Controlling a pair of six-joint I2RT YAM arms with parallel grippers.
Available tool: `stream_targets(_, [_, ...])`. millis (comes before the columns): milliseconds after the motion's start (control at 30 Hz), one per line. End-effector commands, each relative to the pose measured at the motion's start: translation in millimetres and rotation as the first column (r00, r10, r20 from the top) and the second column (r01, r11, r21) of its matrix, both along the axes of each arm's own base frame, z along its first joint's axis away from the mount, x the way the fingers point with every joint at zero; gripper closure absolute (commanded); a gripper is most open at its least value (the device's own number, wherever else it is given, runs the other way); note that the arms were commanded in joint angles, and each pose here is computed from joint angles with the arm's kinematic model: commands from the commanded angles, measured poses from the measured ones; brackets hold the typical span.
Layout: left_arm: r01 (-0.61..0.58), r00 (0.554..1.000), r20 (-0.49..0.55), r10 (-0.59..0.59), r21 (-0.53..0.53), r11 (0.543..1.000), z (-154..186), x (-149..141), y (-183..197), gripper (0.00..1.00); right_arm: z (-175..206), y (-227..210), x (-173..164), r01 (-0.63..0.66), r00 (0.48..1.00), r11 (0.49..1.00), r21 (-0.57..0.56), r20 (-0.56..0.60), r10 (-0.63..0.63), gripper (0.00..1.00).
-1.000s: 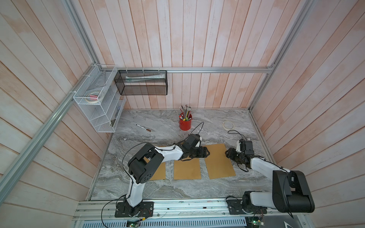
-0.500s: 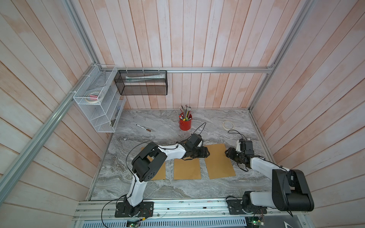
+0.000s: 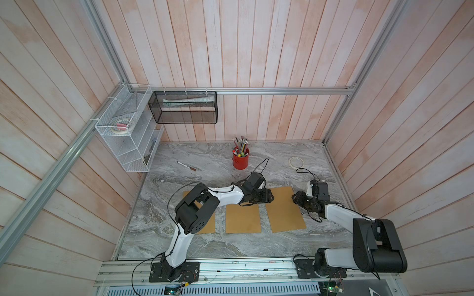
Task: Open the file bag
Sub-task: Pick up the file bag from the center of the board.
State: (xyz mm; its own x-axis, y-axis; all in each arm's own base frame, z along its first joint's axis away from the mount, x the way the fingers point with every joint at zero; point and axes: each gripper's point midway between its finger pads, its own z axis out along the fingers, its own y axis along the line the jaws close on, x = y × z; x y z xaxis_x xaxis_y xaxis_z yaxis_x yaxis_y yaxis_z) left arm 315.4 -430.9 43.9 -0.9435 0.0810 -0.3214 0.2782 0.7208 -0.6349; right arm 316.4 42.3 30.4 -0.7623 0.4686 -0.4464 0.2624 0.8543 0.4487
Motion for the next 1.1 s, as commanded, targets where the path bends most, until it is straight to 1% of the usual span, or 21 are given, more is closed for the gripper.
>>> stream_targets(0, [0.005,0.999,-0.039,-0.005,0.007,1.0,-13.5,-6.4,-1.2,0.34,-14.5,2.0,-10.8,-0.007,0.998,1.0,0.017,-0.061,0.008,0.45])
stream_targets(267, [0.008,1.0,-0.029,-0.01,-0.074,0.997,-2.0,-5.7,-10.8,0.34,-18.8,4.2,-11.6,-0.018,0.997,1.0,0.026,-0.075,0.02,0.46])
stream_targets(533, [0.005,1.0,0.013,-0.003,-0.168,0.986,21.3,0.0,-20.7,0.35,-21.4,7.0,-11.3,-0.027,0.996,0.999,0.04,-0.082,0.03,0.46])
stream_targets(733, [0.014,1.0,0.028,-0.009,-0.195,0.981,28.9,2.5,-25.9,0.35,-23.1,9.5,-10.4,-0.036,0.995,0.998,0.051,-0.087,0.041,0.46])
stream_targets(833, [0.002,1.0,0.017,0.001,-0.164,0.986,23.8,2.9,-22.5,0.35,-23.2,9.4,-10.2,-0.037,0.995,0.998,0.049,-0.089,0.042,0.47])
stream_targets(1000, [-0.031,0.999,0.007,0.031,-0.027,0.999,13.3,4.0,-4.6,0.35,-22.7,7.5,-9.9,-0.032,0.995,0.999,0.04,-0.091,0.036,0.47])
stream_targets(1067, [-0.035,0.999,0.0,0.035,0.008,0.999,9.8,2.3,0.8,0.35,-23.4,7.1,-10.1,-0.031,0.995,0.999,0.038,-0.094,0.034,0.46])
